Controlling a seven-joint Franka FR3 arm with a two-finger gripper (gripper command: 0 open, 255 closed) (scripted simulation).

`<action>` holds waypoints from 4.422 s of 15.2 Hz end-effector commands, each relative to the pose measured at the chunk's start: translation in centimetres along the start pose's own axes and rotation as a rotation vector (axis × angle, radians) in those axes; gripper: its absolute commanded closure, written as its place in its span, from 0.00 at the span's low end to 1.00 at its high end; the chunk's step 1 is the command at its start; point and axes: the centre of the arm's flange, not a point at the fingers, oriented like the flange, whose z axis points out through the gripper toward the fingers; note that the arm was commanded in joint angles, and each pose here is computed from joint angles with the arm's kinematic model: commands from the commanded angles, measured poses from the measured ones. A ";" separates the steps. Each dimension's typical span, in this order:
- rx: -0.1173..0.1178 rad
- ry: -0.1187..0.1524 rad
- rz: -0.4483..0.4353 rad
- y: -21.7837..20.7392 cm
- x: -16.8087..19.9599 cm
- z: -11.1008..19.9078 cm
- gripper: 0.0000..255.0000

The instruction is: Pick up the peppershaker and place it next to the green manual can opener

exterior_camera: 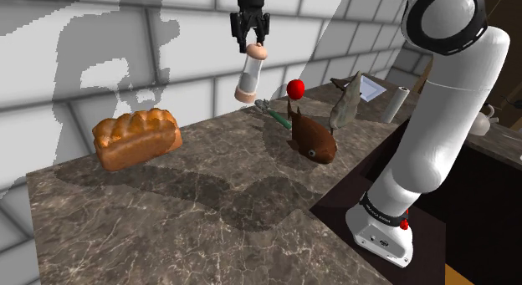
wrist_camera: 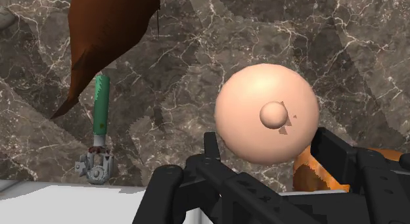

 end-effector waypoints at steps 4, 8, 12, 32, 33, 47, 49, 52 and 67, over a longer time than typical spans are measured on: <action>0.000 0.000 -0.001 6.4 0.1 -1.7 1.00; 0.000 0.000 -0.001 11.5 0.2 -3.1 1.00; 0.000 0.000 -0.001 13.7 0.4 -2.7 1.00; 0.000 0.000 -0.001 13.5 2.3 7.7 1.00; 0.000 0.000 -0.001 13.5 2.4 8.2 1.00; 0.000 0.000 -0.001 13.3 3.8 15.5 1.00; 0.000 0.000 -0.001 13.2 4.0 16.5 1.00; 0.000 0.000 -0.001 13.2 4.2 18.1 1.00; 0.000 0.000 -0.001 13.1 4.8 21.0 0.00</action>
